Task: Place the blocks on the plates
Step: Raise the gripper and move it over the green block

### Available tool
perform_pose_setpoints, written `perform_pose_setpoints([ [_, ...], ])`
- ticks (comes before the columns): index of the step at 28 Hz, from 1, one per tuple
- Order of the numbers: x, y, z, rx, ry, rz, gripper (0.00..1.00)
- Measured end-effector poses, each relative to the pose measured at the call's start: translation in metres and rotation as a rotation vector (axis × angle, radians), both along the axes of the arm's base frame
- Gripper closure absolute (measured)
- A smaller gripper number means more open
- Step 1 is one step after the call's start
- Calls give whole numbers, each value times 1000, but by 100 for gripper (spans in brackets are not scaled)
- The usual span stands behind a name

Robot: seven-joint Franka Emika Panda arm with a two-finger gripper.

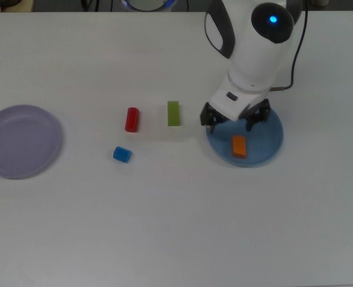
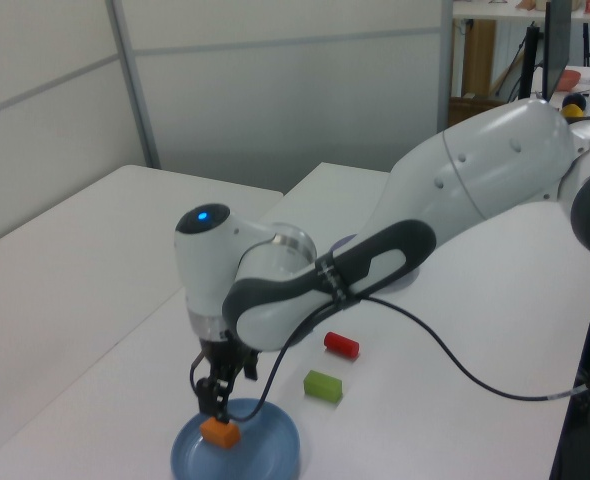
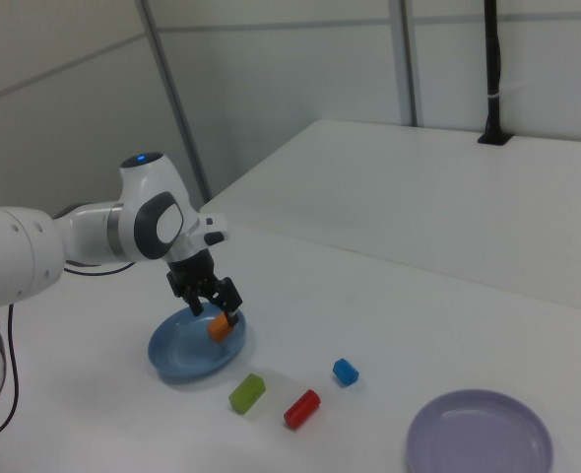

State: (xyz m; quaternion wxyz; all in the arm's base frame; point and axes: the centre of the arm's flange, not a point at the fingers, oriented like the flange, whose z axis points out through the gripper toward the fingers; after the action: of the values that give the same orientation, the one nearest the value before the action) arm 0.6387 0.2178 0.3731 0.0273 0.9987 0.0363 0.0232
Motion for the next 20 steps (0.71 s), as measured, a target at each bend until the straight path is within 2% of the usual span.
perform_pose_setpoints([
  [6,5,-48,24,-18,16,-68,0],
  [13,10,-93,16,-25,40,-112,0],
  [20,-3,-142,16,-19,70,-148,0],
])
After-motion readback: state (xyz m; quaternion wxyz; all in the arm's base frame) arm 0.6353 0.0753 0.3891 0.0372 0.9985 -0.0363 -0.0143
